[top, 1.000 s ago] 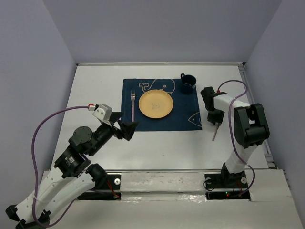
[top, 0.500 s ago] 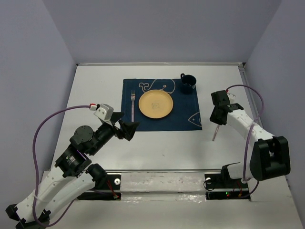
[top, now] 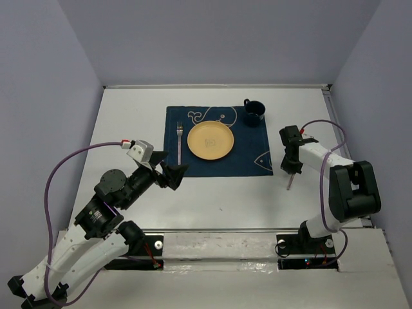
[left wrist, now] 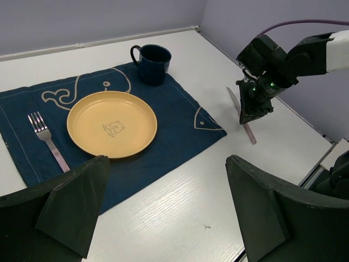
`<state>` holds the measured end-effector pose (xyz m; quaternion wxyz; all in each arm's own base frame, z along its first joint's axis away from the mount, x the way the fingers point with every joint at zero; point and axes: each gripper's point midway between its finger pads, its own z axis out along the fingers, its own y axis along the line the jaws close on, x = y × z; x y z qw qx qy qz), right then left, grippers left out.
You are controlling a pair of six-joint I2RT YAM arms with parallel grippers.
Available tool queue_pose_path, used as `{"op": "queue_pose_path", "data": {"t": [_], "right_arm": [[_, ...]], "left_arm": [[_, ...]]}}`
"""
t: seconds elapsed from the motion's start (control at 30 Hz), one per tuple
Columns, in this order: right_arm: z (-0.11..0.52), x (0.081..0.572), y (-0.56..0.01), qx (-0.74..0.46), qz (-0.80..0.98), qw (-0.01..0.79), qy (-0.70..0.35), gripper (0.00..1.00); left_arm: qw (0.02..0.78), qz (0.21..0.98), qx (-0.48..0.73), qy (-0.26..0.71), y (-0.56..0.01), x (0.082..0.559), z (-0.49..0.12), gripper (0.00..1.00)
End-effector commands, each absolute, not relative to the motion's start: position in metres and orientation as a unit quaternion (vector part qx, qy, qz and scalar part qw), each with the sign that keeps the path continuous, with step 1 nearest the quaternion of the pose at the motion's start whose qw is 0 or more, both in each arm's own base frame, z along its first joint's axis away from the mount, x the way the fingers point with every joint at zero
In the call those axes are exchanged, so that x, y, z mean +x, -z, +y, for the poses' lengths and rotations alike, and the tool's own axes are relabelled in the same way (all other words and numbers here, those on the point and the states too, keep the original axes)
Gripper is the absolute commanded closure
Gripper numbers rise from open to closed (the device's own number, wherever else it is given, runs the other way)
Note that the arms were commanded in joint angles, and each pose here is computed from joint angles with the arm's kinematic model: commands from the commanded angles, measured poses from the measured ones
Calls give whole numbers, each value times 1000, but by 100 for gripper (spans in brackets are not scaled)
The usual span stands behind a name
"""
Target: Set the dinner table for one person
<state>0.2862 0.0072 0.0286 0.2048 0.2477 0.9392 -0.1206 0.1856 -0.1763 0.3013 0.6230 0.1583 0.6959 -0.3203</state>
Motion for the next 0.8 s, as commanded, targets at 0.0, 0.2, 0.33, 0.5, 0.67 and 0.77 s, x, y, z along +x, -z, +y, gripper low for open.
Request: {"op": "queue_pose_path", "data": {"t": [0.0, 0.2, 0.33, 0.5, 0.67, 0.77], "right_arm": [[-8, 291, -38, 284, 923, 224, 135, 100], [-23, 289, -36, 296, 920, 213, 141, 100], [-28, 285, -38, 303, 917, 217, 145, 100], [-39, 281, -42, 310, 910, 225, 158, 100], [-45, 279, -46, 316, 905, 233, 164, 89], [-43, 281, -43, 310, 910, 223, 162, 70]], "left_arm": [[633, 682, 165, 327, -311, 186, -180, 1], [632, 683, 166, 326, -310, 187, -180, 1], [632, 684, 166, 326, -310, 187, -181, 1], [631, 685, 166, 326, -309, 188, -181, 1], [630, 685, 166, 325, -308, 188, -181, 1], [630, 686, 166, 325, -308, 188, -181, 1]]}}
